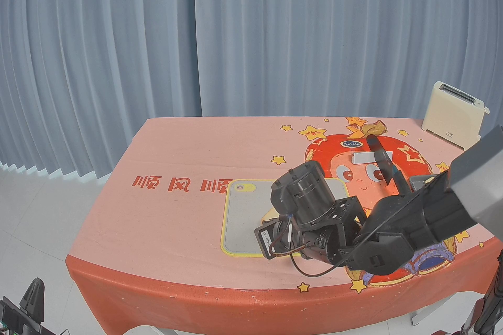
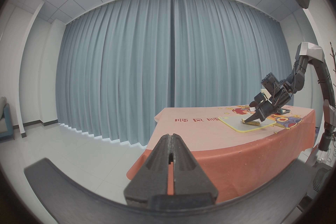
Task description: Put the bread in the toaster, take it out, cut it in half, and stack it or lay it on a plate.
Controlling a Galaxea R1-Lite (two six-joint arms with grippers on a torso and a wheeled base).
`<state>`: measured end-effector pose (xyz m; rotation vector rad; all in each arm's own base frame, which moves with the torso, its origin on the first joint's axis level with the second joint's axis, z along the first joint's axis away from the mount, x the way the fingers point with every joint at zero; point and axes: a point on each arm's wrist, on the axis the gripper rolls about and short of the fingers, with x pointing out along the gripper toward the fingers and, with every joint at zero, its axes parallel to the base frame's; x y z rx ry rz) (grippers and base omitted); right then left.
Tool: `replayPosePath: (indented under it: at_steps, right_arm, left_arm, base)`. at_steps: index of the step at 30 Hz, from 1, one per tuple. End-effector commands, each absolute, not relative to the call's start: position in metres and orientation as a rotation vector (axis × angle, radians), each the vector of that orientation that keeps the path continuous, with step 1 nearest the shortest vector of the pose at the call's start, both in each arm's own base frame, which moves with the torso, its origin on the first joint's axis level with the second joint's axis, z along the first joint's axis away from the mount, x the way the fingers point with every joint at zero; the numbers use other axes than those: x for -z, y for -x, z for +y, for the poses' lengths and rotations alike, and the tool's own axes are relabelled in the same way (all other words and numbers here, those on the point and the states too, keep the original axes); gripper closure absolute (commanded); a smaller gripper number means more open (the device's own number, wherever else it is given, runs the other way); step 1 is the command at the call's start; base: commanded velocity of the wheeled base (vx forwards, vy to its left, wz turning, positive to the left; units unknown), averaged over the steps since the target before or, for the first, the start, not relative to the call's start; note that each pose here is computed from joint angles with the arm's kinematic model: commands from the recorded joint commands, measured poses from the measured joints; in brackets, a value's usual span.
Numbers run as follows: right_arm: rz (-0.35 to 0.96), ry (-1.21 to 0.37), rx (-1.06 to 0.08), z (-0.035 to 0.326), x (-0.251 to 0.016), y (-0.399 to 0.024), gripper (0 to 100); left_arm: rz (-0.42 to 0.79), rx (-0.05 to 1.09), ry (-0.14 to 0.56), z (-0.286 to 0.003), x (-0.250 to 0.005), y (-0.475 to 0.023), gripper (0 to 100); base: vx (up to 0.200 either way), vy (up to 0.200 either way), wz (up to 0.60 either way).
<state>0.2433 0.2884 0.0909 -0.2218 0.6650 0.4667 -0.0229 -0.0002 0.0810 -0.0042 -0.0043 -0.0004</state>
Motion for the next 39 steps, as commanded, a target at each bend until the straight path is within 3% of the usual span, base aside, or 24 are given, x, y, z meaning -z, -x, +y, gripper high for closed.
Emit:
replayPosePath:
  at_steps: [1, 9, 23, 39]
  right_arm:
    - [0.621, 0.189, -0.469, 0.284, -0.109, -0.243, 100]
    - [0.539, 0.122, -0.467, 0.264, -0.149, -0.235, 100]
    - [0.486, 0.067, -0.458, 0.224, -0.180, -0.213, 100]
    - [0.482, 0.032, -0.496, 0.191, -0.188, -0.177, 100]
  left_arm:
    - [0.003, 0.000, 0.005, 0.000, -0.076, 0.022, 100]
    - [0.003, 0.000, 0.005, 0.000, -0.076, 0.022, 100]
    - [0.003, 0.000, 0.005, 0.000, -0.076, 0.022, 100]
    - [0.003, 0.000, 0.005, 0.000, -0.076, 0.022, 100]
  base:
    - [0.000, 0.000, 0.00]
    - [0.000, 0.000, 0.00]
    - [0.000, 0.000, 0.00]
    - [0.000, 0.000, 0.00]
